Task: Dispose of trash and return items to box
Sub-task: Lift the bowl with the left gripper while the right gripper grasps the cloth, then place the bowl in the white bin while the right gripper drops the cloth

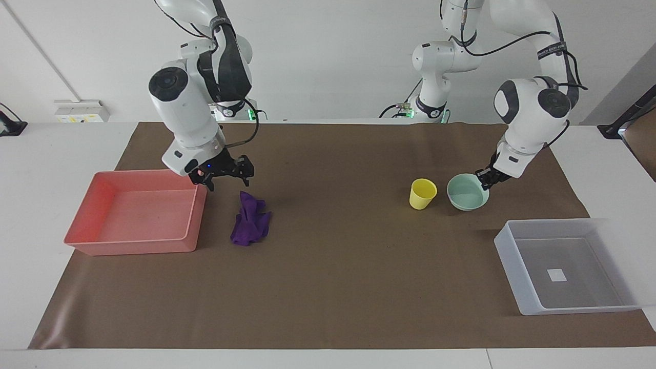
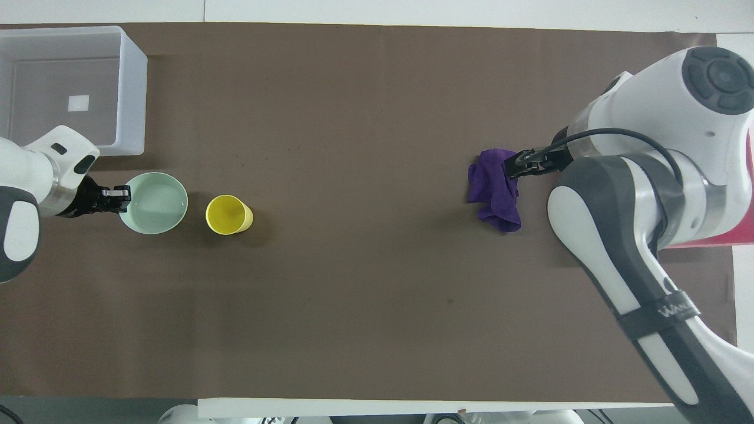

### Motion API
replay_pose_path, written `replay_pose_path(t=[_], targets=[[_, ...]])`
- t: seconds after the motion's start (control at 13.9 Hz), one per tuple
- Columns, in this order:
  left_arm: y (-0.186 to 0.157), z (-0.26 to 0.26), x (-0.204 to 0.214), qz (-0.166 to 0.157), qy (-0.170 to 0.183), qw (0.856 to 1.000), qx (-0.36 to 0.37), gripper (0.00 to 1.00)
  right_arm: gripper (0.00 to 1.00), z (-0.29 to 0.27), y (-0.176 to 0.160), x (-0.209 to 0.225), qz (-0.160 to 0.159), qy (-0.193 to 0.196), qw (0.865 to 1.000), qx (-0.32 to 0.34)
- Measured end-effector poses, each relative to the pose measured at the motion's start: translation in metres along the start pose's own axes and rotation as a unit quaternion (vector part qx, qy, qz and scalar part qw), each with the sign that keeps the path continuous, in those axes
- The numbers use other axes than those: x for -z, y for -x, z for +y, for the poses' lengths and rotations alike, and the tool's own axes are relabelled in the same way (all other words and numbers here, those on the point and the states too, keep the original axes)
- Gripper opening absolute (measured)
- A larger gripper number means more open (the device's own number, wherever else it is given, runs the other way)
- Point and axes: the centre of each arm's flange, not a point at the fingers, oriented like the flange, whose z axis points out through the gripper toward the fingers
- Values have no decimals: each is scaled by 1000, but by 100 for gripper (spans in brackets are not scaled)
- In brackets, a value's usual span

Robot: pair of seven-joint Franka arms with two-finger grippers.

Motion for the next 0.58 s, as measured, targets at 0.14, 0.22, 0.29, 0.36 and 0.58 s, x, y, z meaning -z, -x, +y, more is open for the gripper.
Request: replay_pose_path(t=[0.14,0.22,0.29,0.36,0.58], targets=[[-21,-12,45,27,39,998,34,4,100,0,2,-42,11,2,1000,-1],[-34,-25,59,41,55,996,53,4,100,3,5,-60,12,4,1000,-3],[-50,-38,68,53,65,994,70,4,99,5,7,-77,11,5,1000,-4],[-68,-53,73,61,69,992,84,4,97,6,8,-89,9,6,1000,-5],[-129,-92,51,69,67,989,115,4,85,9,5,-113,11,9,1000,-7]])
